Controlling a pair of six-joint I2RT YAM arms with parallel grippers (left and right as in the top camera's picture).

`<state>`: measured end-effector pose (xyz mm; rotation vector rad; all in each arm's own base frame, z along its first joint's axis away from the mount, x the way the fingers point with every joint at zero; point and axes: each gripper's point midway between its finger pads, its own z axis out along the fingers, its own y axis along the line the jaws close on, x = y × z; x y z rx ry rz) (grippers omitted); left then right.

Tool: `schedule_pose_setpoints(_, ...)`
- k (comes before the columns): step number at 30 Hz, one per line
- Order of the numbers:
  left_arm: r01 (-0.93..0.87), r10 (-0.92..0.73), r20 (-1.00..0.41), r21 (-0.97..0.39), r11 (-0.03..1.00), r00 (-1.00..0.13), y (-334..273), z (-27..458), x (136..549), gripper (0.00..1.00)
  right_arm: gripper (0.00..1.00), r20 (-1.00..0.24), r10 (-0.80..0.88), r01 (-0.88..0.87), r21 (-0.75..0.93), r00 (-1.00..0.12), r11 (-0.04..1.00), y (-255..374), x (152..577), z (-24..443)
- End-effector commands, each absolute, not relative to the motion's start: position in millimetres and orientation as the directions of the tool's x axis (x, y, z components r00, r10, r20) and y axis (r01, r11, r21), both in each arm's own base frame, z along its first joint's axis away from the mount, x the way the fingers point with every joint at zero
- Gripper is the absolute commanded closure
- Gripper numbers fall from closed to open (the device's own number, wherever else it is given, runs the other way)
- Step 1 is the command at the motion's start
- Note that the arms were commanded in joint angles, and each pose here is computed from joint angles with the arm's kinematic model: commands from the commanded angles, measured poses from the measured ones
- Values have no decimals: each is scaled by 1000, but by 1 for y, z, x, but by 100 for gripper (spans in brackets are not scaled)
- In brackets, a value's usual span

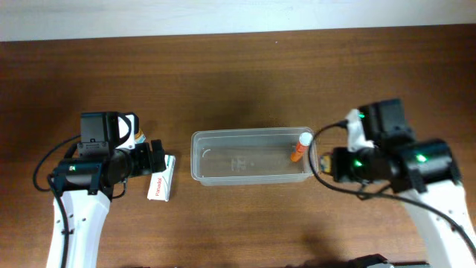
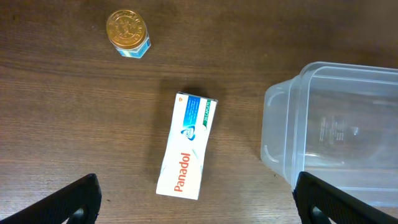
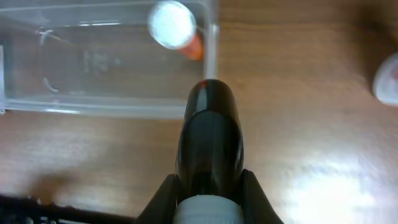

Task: Pack container
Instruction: 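Place the dark bottle into the container next to the tube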

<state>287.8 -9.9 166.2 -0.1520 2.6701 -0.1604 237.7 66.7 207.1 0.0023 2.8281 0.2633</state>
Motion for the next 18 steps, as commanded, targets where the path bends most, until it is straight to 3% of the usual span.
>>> schedule_pose_setpoints(1, -59, -118, -454, -142, 988, -883, -12, 172, 292, 1, 89, -263, 8, -42, 184, -965, 982, 86, 258, 191)
schedule_pose_setpoints(10, -59, -118, -454, -141, 988, -883, -12, 172, 292, 1, 90, -59, 5, -3, 140, -998, 990, 95, 279, 123)
schedule_pose_setpoints(18, -59, -118, -454, -142, 988, -883, -12, 172, 292, 1, 85, -37, 4, -1, 134, -999, 991, 97, 288, 106)
